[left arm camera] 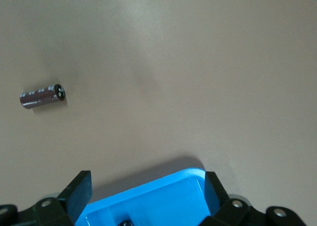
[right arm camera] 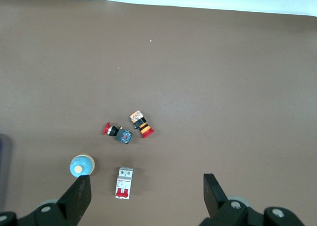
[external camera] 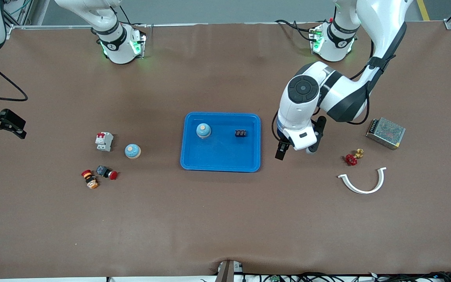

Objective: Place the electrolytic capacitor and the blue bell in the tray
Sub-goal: 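Withdraw the right gripper while the left gripper moves toward the second capacitor, then lower the left gripper onto the second brown capacitor and close it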

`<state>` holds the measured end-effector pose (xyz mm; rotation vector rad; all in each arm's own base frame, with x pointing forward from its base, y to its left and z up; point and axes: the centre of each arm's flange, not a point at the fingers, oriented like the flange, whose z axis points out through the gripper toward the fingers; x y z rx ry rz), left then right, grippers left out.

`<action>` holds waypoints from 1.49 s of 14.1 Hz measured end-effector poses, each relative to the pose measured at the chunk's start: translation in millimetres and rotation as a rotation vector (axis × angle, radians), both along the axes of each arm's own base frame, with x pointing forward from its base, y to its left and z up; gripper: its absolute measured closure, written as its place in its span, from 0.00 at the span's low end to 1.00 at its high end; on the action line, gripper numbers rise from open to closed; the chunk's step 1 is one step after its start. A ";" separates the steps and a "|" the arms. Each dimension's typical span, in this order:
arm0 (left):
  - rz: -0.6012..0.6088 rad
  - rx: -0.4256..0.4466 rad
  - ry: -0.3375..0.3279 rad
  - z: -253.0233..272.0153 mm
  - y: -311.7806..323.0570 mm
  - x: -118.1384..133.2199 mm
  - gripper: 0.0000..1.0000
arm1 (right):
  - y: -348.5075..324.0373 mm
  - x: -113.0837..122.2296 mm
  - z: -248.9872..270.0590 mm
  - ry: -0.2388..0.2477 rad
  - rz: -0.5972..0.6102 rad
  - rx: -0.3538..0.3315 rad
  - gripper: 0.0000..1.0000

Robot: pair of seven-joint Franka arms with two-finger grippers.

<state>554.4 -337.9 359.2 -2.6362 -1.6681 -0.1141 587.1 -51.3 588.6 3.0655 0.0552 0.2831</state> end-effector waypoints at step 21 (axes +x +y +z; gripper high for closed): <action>-1.037 -0.002 0.042 -26.6 110.5 14.5 0.00 | -2.9 -1.2 6.4 0.001 -0.012 0.039 0.00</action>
